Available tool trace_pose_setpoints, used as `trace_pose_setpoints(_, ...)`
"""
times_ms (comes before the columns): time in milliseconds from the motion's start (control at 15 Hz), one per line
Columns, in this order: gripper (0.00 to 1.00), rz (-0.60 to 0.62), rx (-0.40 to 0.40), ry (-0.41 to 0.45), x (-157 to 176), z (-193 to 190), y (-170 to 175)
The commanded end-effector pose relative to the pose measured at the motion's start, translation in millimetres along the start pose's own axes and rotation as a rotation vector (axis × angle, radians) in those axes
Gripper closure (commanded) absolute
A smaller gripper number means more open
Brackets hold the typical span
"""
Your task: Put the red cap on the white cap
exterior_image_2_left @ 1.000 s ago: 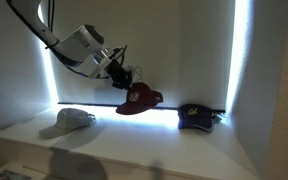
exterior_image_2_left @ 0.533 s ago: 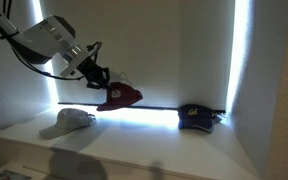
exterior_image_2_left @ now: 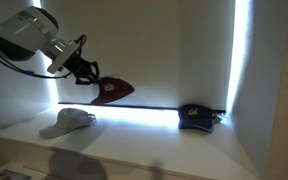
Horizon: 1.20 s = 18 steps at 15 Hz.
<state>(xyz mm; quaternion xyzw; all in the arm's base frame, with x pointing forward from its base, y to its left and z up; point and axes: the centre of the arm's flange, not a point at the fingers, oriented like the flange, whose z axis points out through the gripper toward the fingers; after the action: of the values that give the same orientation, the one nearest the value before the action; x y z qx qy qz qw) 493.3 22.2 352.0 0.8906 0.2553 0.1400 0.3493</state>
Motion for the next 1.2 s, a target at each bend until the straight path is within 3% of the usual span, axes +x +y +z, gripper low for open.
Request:
trace_pose_setpoints(0, 0.99, 0.199, 0.049, -0.005, -43.1, 14.2, 79.1)
trace_pose_setpoints(133, 0.99, 0.330, 0.090, -0.041, -73.9, 34.6, 120.4)
trace_pose_setpoints(333, 0.99, 0.496, 0.216, -0.072, -123.5, 68.0, 193.8)
trace_pose_setpoints(400, 0.99, 0.560, 0.245, -0.078, -124.9, 80.0, 216.2)
trace_pose_setpoints(467, 0.99, 0.627, 0.268, -0.071, -118.2, 76.3, 213.9)
trace_pose_setpoints(600, 0.99, 0.765, 0.282, -0.014, -78.3, 59.1, 178.6)
trace_pose_setpoints(733, 0.99, 0.812, 0.261, 0.108, -41.5, 33.8, 141.9)
trace_pose_setpoints(933, 0.99, 0.756, 0.206, 0.285, 12.0, -12.2, 81.5)
trace_pose_setpoints(1133, 0.99, 0.685, 0.186, 0.386, 47.4, -47.7, 28.5)
